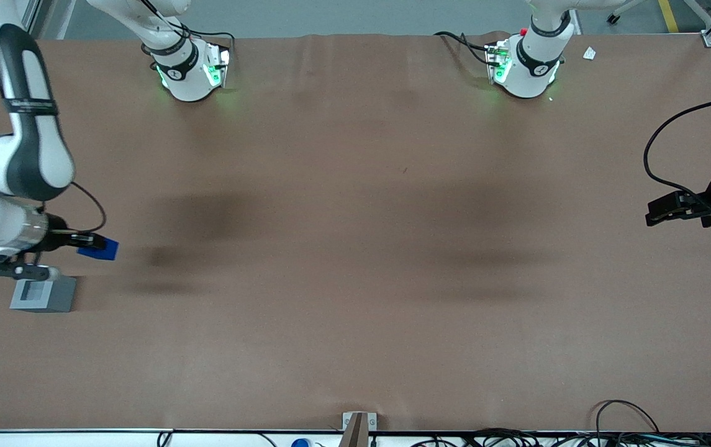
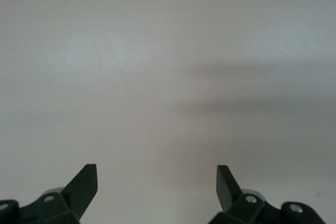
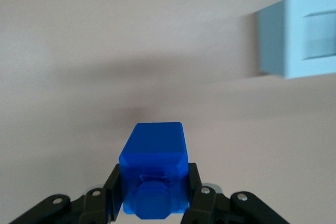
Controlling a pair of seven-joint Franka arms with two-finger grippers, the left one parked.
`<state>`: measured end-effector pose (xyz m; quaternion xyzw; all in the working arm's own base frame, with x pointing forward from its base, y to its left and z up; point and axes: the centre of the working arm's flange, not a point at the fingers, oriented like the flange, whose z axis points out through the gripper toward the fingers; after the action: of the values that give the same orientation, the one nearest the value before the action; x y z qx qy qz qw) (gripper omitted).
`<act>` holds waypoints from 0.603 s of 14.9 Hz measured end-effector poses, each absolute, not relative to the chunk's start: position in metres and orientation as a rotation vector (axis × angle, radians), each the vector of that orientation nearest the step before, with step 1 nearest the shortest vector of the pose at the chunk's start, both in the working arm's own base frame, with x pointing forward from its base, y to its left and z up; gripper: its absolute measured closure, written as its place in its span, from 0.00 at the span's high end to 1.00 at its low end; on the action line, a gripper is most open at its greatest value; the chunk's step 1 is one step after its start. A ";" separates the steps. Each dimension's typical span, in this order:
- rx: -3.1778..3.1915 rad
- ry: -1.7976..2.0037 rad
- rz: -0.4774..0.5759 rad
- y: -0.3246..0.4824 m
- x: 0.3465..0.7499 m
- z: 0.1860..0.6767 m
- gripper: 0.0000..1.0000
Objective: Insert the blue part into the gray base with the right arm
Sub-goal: 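Lift the blue block and carry it over the gray base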
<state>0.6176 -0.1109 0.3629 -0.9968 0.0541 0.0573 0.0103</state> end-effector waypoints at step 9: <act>-3.116 0.135 0.099 -0.281 0.652 0.328 0.51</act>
<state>0.6524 -0.2814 0.3275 -0.9985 0.0432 0.0317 0.0105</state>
